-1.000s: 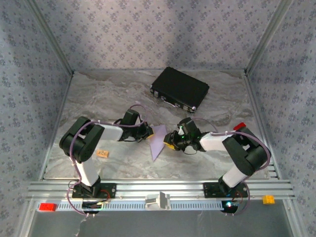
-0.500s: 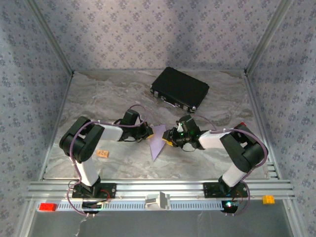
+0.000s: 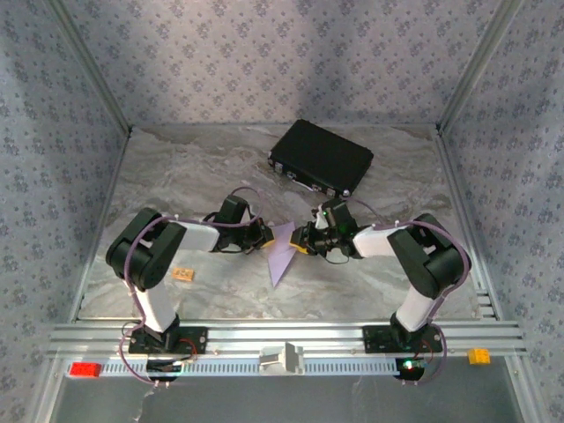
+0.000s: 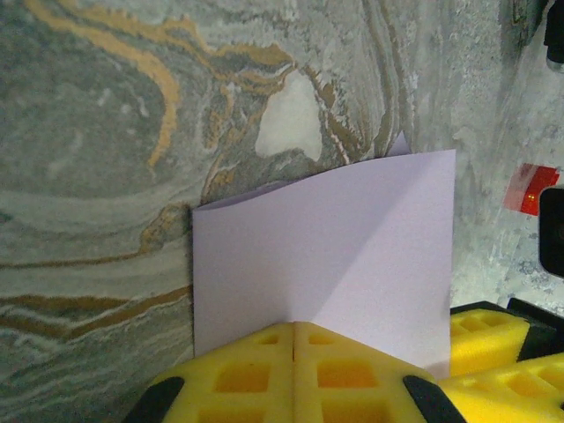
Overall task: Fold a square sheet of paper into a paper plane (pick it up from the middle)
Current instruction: Fold the wing for the fifth time at the center of the table.
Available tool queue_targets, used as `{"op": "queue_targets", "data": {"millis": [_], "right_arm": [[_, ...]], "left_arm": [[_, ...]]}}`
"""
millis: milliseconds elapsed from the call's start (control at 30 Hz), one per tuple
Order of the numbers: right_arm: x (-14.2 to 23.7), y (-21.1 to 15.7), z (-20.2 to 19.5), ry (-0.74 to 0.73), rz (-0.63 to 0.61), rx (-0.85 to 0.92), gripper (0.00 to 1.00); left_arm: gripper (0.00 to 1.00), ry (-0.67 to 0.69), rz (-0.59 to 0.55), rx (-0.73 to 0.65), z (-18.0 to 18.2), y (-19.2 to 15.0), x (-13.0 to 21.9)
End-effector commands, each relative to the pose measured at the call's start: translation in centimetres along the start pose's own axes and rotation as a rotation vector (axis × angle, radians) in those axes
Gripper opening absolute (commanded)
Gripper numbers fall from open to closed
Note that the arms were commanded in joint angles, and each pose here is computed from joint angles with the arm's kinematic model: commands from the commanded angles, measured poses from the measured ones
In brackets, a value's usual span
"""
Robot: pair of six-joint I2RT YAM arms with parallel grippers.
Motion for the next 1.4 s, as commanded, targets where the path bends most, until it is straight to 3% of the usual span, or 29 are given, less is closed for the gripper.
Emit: {"op": "queue_targets", "data": {"millis": [0, 233, 467, 600, 1000, 1367], "right_arm": [[0.2, 0.0, -0.6, -0.021, 0.016, 0.0, 0.22], [0.7, 0.1, -0.8, -0.03, -0.039, -0.036, 0.05], [2.4, 0.2, -2.0, -0.067, -0.236, -0.169, 0.03], [2.5, -0.5, -2.4, -0.067, -0.252, -0.23, 0.03], [1.7, -0.8, -0.8, -0.034, -0.184, -0.148, 0.11], [0.9, -0.5, -0.2, -0.013, -0.092, -0.073, 0.25]], "left_arm": [[0.07, 0.016, 0.026, -0.006, -0.2, -0.6, 0.6], [0.17, -0.027, 0.004, -0.049, -2.7, 0.2, 1.8], [0.2, -0.017, 0.001, -0.086, -4.4, -0.8, 2.1], [0.17, 0.001, 0.018, -0.065, -3.4, -1.3, 1.2], [0.04, 0.085, 0.09, -0.045, -0.3, -3.2, -1.0], [0.03, 0.098, 0.089, -0.045, 0.3, -3.4, -1.0]]}}
Point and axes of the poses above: each hand's point on the last joint's axis, 136 mm out from that joint toward the fingers, its own x axis back along the fingers, its own z axis along the line the jaws close on, y = z × x, the point moved 2 cm from there along x, back along the fingers, and after that the axes turned 8 degrees about -x, right-handed, at the moved point
